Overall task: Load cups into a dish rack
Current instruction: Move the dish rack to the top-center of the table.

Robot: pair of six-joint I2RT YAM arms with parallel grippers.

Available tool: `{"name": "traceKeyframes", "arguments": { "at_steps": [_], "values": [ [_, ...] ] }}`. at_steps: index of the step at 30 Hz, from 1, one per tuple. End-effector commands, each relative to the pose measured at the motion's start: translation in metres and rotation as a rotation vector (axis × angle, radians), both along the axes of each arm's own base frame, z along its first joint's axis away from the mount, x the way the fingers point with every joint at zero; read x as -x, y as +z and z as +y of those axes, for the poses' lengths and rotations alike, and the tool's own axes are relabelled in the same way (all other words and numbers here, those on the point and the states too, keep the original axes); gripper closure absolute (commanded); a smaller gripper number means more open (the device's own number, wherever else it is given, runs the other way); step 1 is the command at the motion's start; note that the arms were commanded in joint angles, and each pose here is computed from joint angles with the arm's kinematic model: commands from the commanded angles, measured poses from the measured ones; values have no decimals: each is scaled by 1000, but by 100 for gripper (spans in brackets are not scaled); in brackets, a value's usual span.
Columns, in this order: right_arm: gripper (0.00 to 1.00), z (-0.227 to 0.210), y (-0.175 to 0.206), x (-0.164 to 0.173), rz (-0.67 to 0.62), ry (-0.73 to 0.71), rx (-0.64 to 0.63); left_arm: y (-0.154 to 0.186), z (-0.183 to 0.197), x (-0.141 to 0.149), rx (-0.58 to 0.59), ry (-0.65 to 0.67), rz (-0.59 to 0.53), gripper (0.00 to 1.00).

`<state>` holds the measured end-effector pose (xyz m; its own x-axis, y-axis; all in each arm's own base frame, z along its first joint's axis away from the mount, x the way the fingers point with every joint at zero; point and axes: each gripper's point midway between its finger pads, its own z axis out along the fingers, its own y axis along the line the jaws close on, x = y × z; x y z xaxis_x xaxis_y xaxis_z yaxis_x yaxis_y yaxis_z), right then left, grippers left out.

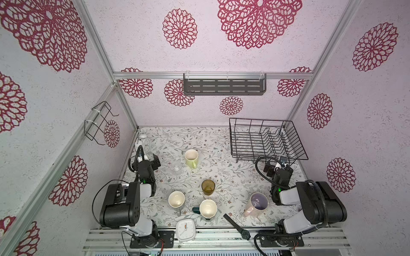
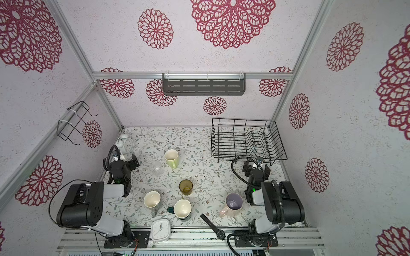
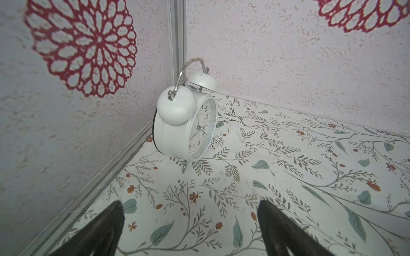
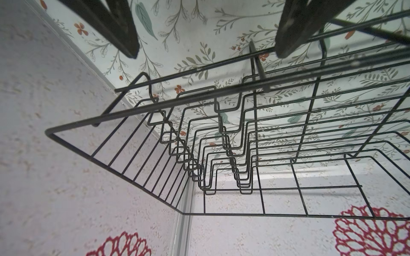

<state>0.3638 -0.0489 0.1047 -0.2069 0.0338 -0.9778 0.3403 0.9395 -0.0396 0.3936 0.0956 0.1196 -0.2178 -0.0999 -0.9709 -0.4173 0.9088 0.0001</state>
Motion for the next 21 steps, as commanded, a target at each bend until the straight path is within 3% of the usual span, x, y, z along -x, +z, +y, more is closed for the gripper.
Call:
{"name": "traceKeyframes", "arguments": {
  "at_steps": [1,21],
  "values": [
    [1,-1,12,-2,-52,-12,-12,4,0,-1,0,6,-17,3],
    [1,-1,12,-2,-50,-12,-12,3,1,0,0,8,-15,3]
  ]
}}
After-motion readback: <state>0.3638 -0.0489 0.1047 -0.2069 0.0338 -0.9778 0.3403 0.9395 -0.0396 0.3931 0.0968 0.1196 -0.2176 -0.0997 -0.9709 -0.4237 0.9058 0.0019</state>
